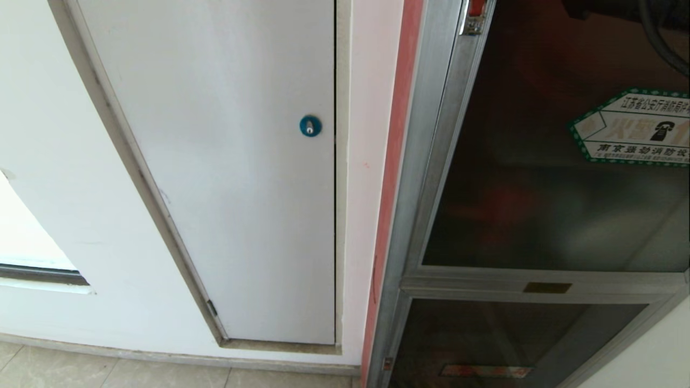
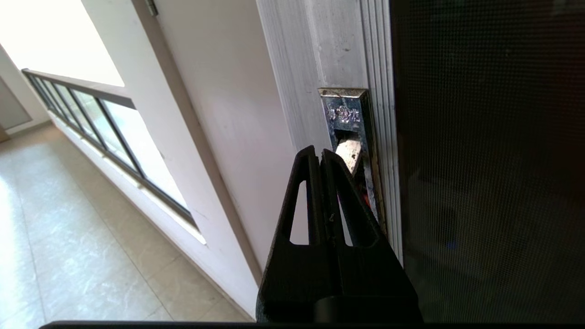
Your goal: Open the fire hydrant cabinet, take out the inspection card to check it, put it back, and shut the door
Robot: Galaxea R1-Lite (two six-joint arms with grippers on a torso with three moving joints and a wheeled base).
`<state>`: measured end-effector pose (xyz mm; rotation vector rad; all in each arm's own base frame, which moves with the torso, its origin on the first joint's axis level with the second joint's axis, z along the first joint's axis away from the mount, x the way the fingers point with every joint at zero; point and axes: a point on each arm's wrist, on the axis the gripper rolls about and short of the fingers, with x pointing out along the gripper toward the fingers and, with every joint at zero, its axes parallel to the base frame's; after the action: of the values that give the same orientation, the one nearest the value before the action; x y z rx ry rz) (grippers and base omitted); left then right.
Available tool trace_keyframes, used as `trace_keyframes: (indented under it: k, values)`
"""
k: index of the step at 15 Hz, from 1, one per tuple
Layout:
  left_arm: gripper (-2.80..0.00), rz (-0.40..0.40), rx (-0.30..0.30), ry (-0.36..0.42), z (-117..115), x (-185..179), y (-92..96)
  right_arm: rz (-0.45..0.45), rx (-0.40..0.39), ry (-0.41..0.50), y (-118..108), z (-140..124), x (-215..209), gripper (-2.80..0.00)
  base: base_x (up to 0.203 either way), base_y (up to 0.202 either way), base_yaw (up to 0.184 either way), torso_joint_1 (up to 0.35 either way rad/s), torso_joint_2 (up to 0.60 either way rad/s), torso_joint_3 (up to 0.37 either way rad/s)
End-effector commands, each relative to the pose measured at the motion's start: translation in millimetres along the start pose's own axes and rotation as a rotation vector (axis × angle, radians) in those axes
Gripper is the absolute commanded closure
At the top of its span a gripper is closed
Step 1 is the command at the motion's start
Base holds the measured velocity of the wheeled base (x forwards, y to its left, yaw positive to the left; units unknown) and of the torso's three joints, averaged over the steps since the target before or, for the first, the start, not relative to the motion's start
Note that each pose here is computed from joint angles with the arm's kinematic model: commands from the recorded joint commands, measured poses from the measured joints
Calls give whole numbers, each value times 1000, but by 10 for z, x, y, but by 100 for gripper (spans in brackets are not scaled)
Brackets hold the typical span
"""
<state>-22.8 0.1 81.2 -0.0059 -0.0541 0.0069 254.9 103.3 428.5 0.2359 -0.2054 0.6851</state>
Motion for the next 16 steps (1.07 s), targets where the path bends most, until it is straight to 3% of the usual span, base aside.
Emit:
trace_keyframes:
  k: [1,16]
  values:
    - [0,1,0,20,-55,14,0,-1,4,11,-29,-49,61,0,0,0,0,0,0,0]
    - [0,1,0,19,-55,13,0,-18,21,41,-74,-148,74,0,0,0,0,0,0,0]
